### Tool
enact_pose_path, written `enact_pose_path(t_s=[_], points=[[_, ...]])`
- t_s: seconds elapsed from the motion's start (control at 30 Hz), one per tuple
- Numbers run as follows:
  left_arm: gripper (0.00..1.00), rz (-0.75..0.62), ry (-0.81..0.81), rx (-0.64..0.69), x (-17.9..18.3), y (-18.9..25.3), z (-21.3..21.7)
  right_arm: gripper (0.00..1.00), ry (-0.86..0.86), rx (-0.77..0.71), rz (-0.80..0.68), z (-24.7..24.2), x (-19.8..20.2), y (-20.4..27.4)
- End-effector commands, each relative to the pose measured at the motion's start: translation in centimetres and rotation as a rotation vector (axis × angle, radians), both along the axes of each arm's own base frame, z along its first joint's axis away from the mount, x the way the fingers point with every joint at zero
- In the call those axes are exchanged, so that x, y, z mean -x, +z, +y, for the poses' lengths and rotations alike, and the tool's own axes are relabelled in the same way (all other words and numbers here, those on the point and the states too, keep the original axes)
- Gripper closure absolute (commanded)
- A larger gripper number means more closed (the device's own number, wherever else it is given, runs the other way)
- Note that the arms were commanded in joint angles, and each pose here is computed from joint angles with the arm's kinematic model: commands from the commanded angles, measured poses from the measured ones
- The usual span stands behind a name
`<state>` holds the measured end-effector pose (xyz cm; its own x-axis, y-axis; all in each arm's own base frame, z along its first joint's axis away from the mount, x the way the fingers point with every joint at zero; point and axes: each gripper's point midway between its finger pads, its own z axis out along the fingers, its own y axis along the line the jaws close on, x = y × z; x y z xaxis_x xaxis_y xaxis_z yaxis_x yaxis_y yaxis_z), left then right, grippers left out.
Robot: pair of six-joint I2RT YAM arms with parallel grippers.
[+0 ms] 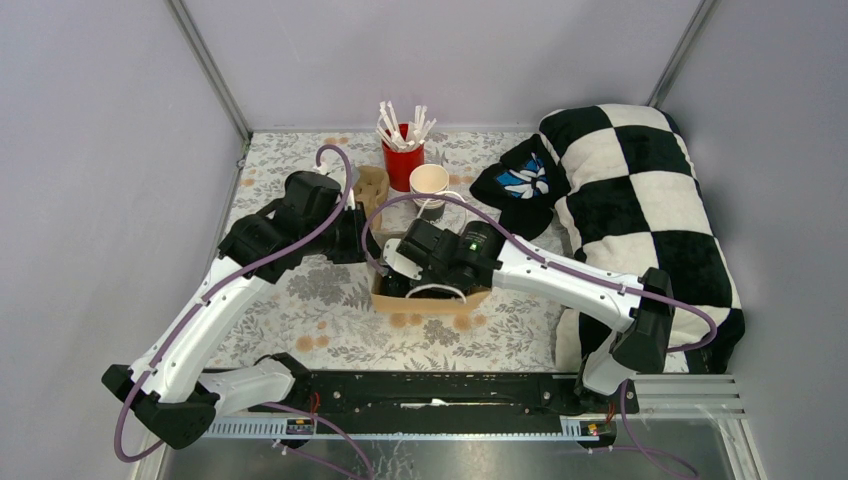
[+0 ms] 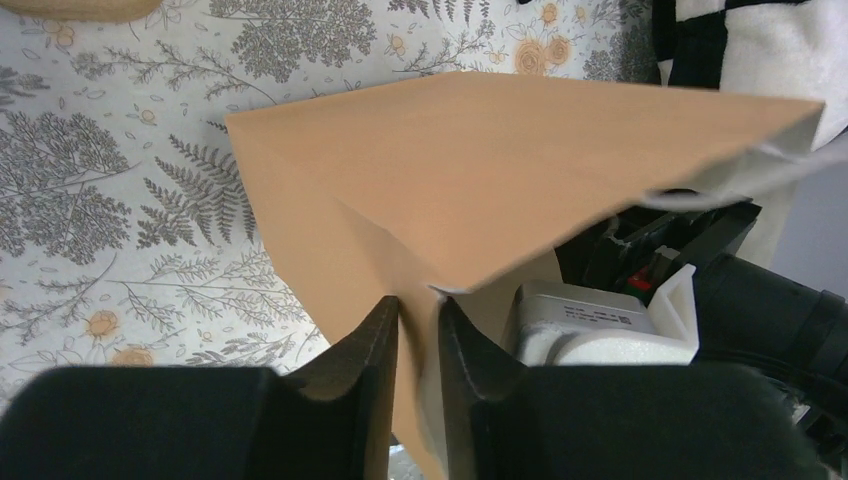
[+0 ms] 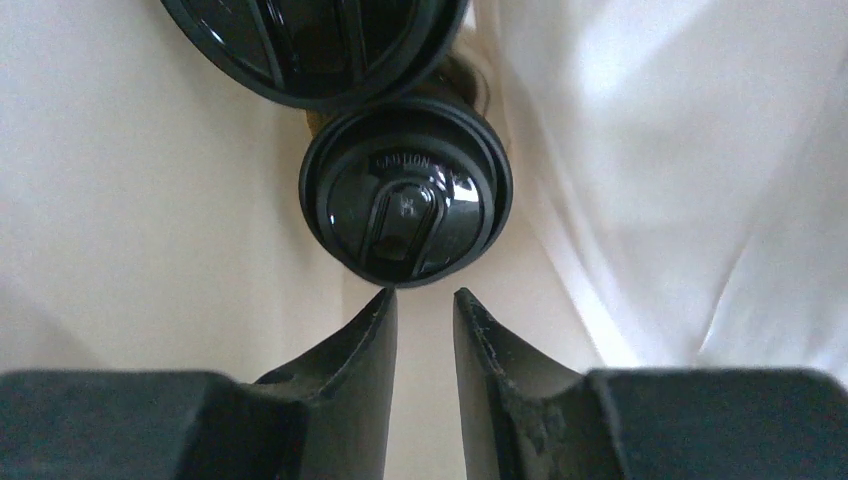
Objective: Pack the takeout coffee
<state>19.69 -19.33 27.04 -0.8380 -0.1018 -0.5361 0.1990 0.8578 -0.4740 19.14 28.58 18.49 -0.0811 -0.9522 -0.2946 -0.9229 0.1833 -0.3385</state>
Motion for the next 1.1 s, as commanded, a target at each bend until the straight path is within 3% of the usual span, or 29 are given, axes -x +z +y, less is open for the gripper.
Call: enact_pose_path(t_s=[0.0,0.3,0.67,1.07], points=[[0.66,0.023,-0.018,0.008,0.2,-0.1,-0.5,0.66,0.03,-0.176,-0.076,4.5,-1.6,3.8],[0.37,-0.045,0.02,0.036,0.1,2.7,0.2,0.65,-0.006,-0.235,-0.063,5.0,-2.2,3.7],[0.18,-0.17,0.144,0.013,-0.4,6.3,3.1,0.61,-0.052,-0.383,-0.12,5.8,-3.7,10.0],[0.09,-0.381,0.263,0.058,-1.4,12.5,5.7,0.4,-0.118,-0.558,-0.208,5.2,-4.2,19.2]])
